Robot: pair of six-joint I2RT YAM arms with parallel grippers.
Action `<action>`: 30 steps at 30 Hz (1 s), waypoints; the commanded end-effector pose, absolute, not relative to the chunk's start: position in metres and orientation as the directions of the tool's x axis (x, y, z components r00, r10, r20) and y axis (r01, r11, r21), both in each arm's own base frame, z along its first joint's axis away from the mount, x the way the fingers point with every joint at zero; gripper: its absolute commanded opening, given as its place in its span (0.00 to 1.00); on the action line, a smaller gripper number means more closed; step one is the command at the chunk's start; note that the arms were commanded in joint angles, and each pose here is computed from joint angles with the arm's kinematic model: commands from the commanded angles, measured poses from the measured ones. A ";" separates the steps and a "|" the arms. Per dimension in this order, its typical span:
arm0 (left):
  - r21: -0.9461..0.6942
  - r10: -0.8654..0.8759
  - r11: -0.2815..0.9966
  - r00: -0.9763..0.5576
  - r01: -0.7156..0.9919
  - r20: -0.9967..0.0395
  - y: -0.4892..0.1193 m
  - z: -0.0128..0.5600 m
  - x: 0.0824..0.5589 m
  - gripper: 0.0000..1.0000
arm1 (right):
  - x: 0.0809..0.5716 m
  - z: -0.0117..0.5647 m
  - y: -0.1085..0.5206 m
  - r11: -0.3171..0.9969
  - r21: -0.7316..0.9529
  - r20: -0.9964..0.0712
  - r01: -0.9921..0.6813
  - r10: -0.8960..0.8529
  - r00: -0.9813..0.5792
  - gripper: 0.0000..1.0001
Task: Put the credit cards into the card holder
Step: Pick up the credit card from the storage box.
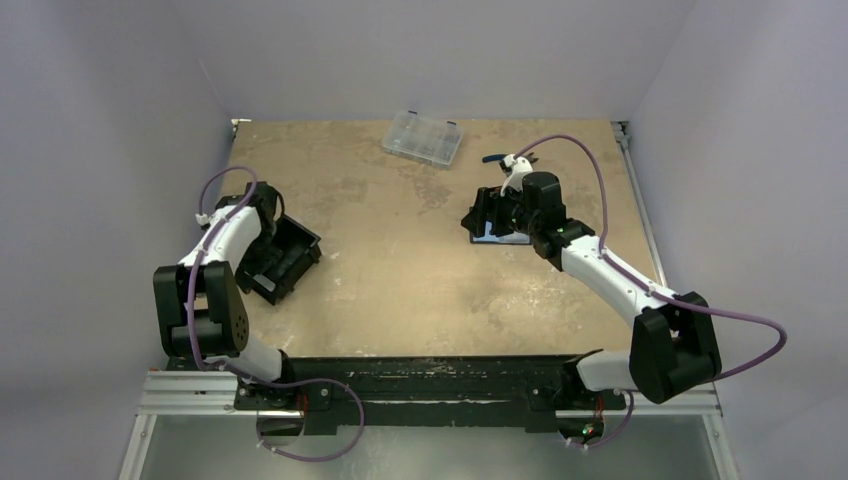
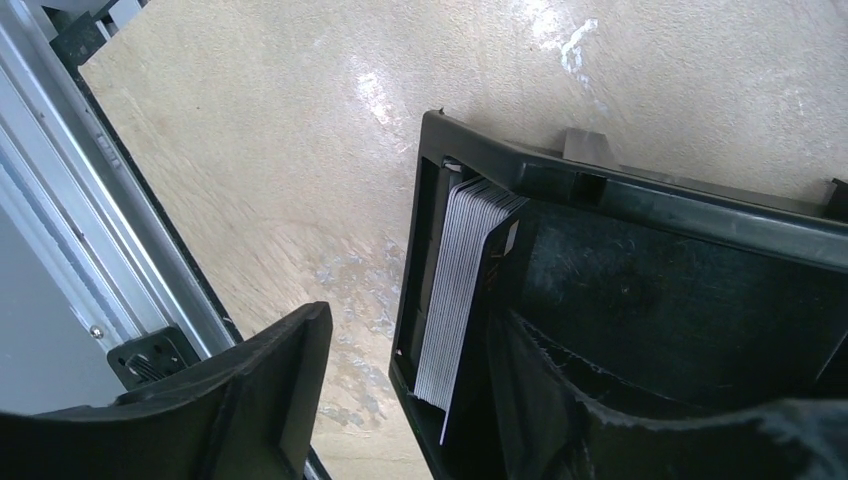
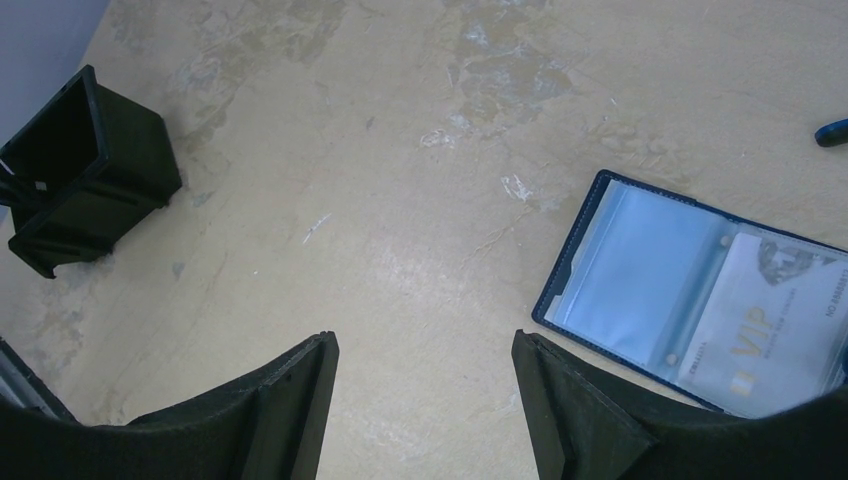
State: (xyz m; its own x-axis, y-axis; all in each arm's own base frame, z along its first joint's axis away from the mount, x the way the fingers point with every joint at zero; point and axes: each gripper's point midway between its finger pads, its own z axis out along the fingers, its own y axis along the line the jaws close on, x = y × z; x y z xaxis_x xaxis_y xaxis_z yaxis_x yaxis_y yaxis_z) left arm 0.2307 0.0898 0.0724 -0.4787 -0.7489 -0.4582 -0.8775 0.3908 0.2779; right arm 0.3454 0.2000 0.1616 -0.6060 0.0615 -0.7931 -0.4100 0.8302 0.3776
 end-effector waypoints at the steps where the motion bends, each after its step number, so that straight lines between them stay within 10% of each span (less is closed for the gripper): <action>1: 0.244 -0.743 0.387 -0.457 -0.889 -0.488 0.094 0.089 0.236 0.59 | 0.345 0.171 0.206 0.810 0.390 -0.808 -0.438 0.073 -0.585 0.73; 20: 0.243 -0.715 0.417 -0.481 -0.876 -0.508 0.100 0.096 0.250 0.36 | 0.348 0.173 0.208 0.806 0.391 -0.814 -0.444 0.078 -0.575 0.73; 30: 0.288 -0.733 0.419 -0.508 -0.861 -0.452 0.095 0.078 0.243 0.76 | 0.347 0.173 0.209 0.801 0.394 -0.815 -0.451 0.077 -0.575 0.73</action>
